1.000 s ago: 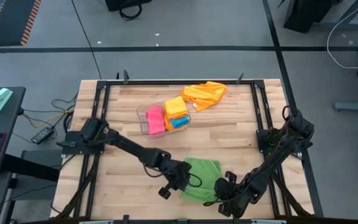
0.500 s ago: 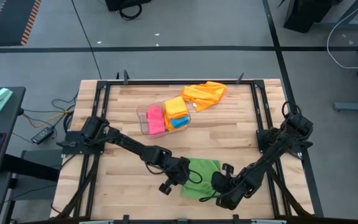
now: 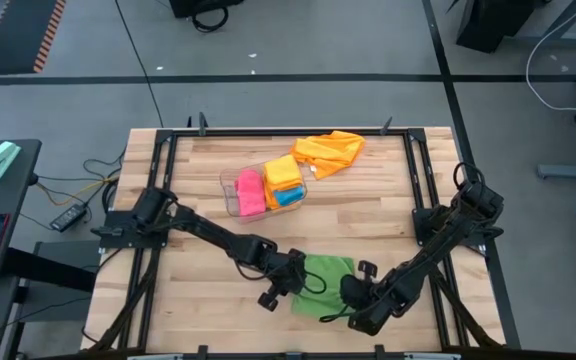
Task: Fold microfiber towels
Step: Fold the green microfiber cloth
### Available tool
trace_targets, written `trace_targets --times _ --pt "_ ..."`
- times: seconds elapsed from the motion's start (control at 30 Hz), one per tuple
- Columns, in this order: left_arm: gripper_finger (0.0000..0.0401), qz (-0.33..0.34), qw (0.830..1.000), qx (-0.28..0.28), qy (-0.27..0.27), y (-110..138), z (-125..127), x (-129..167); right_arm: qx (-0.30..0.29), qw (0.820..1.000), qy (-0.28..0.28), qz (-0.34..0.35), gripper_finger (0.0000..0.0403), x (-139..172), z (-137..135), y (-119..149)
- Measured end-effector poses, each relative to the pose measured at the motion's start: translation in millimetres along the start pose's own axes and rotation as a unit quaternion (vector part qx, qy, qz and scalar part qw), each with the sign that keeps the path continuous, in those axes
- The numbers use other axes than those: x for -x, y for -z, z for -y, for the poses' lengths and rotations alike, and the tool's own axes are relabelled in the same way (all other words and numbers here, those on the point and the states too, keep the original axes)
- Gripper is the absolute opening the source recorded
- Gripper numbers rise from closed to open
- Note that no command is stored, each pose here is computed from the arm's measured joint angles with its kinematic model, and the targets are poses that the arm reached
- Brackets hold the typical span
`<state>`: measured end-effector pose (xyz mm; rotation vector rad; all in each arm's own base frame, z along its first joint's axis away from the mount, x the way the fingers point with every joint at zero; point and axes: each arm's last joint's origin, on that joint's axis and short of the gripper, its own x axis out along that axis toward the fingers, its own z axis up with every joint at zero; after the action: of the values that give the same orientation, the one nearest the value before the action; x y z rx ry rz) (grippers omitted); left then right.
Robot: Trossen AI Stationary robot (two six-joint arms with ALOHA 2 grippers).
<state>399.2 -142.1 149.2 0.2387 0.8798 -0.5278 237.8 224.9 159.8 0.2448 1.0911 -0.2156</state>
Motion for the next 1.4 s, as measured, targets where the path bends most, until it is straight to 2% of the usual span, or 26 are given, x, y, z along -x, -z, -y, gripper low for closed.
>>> trace_targets --times 0.13,0.27,0.47,0.6,0.8,1.03,1.3,1.4 --pt "0.0064 -0.006 1.0 0.005 -0.019 1.2 -1.3 -0.7 0.001 1.0 0.008 -0.005 0.0097 -1.5 3.3 -2.6" --pt "0.0102 -0.001 0.999 0.007 -0.037 -3.3 -3.6 10.1 0.001 0.999 0.016 -0.041 0.0125 -0.7 9.0 -2.3" --pt "0.0157 0.014 0.999 0.001 -0.04 -11.6 -2.2 26.3 -0.001 0.999 0.008 -0.046 0.0138 16.9 14.0 -4.4" --pt "0.0175 0.033 0.999 -0.006 -0.039 -17.0 3.0 28.3 -0.001 1.0 0.021 -0.011 0.0138 33.6 21.6 -9.7" --pt "0.017 0.04 0.999 0.019 -0.031 -15.3 9.1 13.1 0.022 0.998 0.024 0.057 0.0139 31.3 15.8 -15.2" --pt "0.0148 0.035 0.999 0.023 -0.029 -10.2 11.7 -1.3 0.044 0.996 0.025 0.067 0.0139 2.7 3.4 -11.9" --pt "0.0128 -0.009 0.999 0.037 -0.022 4.1 14.8 -18.6 0.032 0.996 0.037 0.079 0.0138 3.4 3.9 -6.4" --pt "0.0123 -0.016 0.999 0.039 -0.022 5.7 14.2 -18.3 0.022 0.996 0.053 0.068 0.0138 -1.0 13.6 2.6"
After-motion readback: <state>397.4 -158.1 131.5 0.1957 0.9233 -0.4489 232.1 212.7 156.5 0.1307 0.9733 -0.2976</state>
